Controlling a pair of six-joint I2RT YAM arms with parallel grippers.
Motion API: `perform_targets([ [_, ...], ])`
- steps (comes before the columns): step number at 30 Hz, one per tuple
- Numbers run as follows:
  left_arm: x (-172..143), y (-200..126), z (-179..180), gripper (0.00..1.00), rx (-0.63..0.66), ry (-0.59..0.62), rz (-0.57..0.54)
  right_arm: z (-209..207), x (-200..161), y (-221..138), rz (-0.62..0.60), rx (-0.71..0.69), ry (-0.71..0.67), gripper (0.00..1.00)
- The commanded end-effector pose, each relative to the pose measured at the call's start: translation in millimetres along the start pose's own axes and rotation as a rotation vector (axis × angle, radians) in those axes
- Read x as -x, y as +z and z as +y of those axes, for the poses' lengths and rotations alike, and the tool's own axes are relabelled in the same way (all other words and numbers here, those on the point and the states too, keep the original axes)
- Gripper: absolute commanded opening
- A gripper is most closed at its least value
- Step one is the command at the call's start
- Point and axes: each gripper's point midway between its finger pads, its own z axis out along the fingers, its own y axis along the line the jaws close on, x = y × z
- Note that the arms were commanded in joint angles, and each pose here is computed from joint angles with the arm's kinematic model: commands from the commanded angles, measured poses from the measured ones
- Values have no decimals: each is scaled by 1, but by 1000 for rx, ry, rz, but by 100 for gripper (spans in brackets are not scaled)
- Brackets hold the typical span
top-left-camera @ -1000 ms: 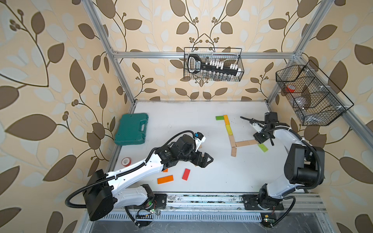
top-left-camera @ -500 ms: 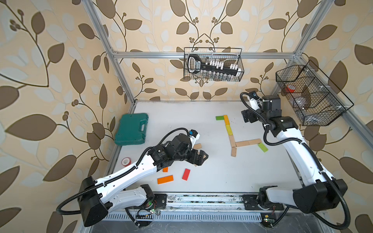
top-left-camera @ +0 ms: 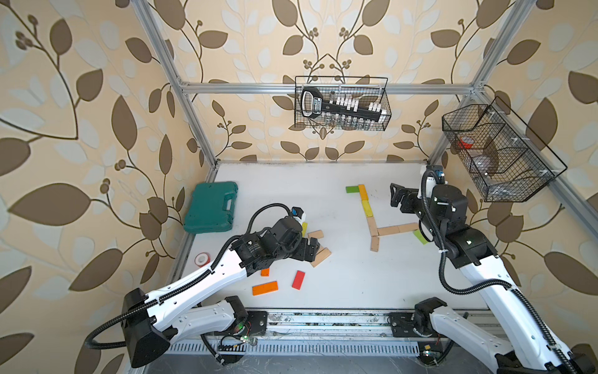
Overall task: Assemble a giraffe with building blocks
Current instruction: Pick up the building block from the center of the board.
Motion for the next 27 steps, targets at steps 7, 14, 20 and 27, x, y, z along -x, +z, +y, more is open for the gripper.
perform_targets([
  [7,9,-13,21,98,128,-68,-47,36,-122,9,233,139,311,99],
  [14,13,-2,26,98,172,-83,-3,71,-186,0,424,113,293,99],
  [20,19,8,36,97,191,-142,51,92,-224,-10,516,131,277,99],
  [27,24,15,62,95,268,-183,132,93,-246,-15,559,170,293,98],
])
